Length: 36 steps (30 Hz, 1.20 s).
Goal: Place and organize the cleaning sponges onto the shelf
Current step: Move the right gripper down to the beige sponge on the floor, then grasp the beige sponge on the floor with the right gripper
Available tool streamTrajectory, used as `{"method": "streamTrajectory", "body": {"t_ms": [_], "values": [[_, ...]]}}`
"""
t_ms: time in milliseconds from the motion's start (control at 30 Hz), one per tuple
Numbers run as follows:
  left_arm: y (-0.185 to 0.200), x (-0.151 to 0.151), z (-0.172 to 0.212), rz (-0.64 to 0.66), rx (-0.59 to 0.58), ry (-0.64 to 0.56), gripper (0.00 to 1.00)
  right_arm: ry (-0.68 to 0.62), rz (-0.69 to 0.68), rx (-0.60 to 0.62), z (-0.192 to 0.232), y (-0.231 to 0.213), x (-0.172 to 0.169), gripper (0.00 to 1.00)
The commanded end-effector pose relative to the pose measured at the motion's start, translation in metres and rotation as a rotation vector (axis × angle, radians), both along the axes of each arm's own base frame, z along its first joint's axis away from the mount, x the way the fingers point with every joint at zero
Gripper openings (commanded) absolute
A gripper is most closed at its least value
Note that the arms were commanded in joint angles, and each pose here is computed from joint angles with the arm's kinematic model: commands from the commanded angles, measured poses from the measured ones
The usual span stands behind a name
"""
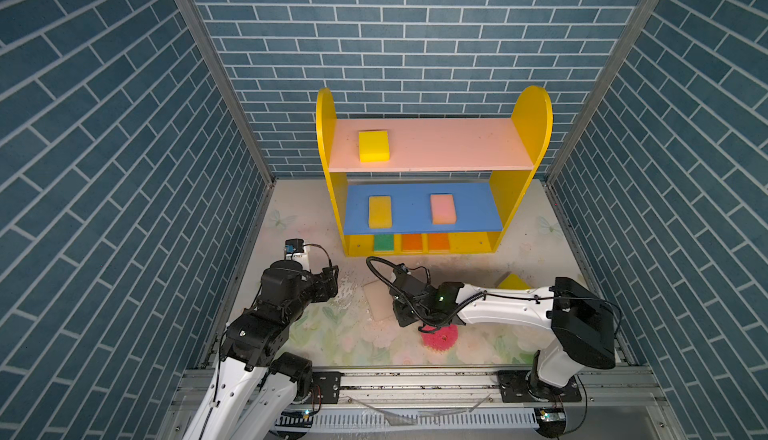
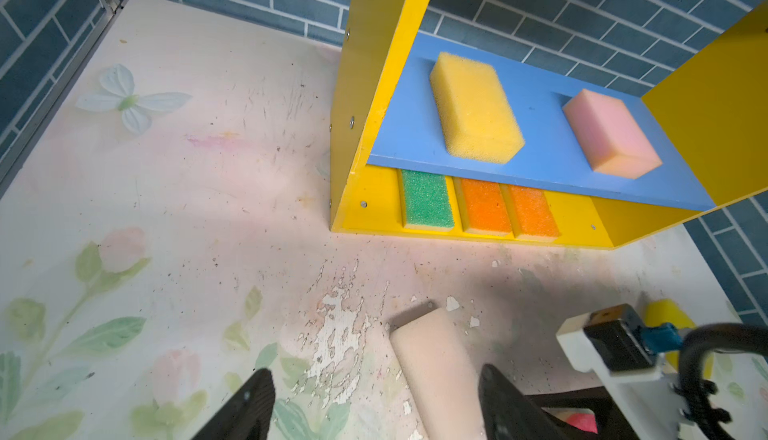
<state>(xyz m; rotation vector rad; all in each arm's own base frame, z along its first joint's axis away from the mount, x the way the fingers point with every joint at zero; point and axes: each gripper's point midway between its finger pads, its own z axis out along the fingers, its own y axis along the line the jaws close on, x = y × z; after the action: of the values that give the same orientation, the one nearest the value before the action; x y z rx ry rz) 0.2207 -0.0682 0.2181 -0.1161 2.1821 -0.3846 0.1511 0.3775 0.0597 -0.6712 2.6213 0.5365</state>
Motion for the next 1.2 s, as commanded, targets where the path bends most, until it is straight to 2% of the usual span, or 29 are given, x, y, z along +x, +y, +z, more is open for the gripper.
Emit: {"method": "streamTrajectory", "body": {"t_ms": [0,267,300,433,600,900,933,1000,1033,1167], "values": [[0.002,0.002,-0.004,0.018,-0.004,0.001,0.79,0.065,0.018,0.064,-0.008,0.024,-0.008,0.39],[0.003,0.004,-0.012,0.023,0.002,0.025,0.81,0.065,0.003,0.057,-0.022,0.039,0.008,0.38],[0.002,0.005,-0.012,0.023,-0.001,0.022,0.81,0.078,-0.006,0.059,-0.026,0.038,0.009,0.35],[0.001,0.008,-0.027,0.026,-0.009,0.055,0.81,0.129,-0.034,0.089,-0.035,0.035,0.011,0.13],[-0.004,0.013,-0.032,0.016,-0.027,0.072,0.81,0.102,-0.022,0.076,-0.024,0.025,0.013,0.0],[-0.01,0.02,-0.04,0.012,-0.051,0.1,0.8,-0.025,-0.009,0.004,0.016,-0.003,0.026,0.0],[-0.011,0.021,-0.041,0.01,-0.057,0.101,0.81,-0.032,-0.011,0.009,0.018,-0.003,0.028,0.03],[-0.012,0.021,-0.044,0.012,-0.067,0.104,0.8,-0.04,-0.016,0.026,0.02,-0.003,0.034,0.2],[-0.012,0.021,-0.045,0.016,-0.071,0.105,0.8,-0.04,-0.023,0.031,0.02,-0.002,0.037,0.25],[-0.014,0.021,-0.051,0.023,-0.096,0.121,0.8,-0.019,-0.041,0.073,0.016,0.011,0.052,0.32]]}}
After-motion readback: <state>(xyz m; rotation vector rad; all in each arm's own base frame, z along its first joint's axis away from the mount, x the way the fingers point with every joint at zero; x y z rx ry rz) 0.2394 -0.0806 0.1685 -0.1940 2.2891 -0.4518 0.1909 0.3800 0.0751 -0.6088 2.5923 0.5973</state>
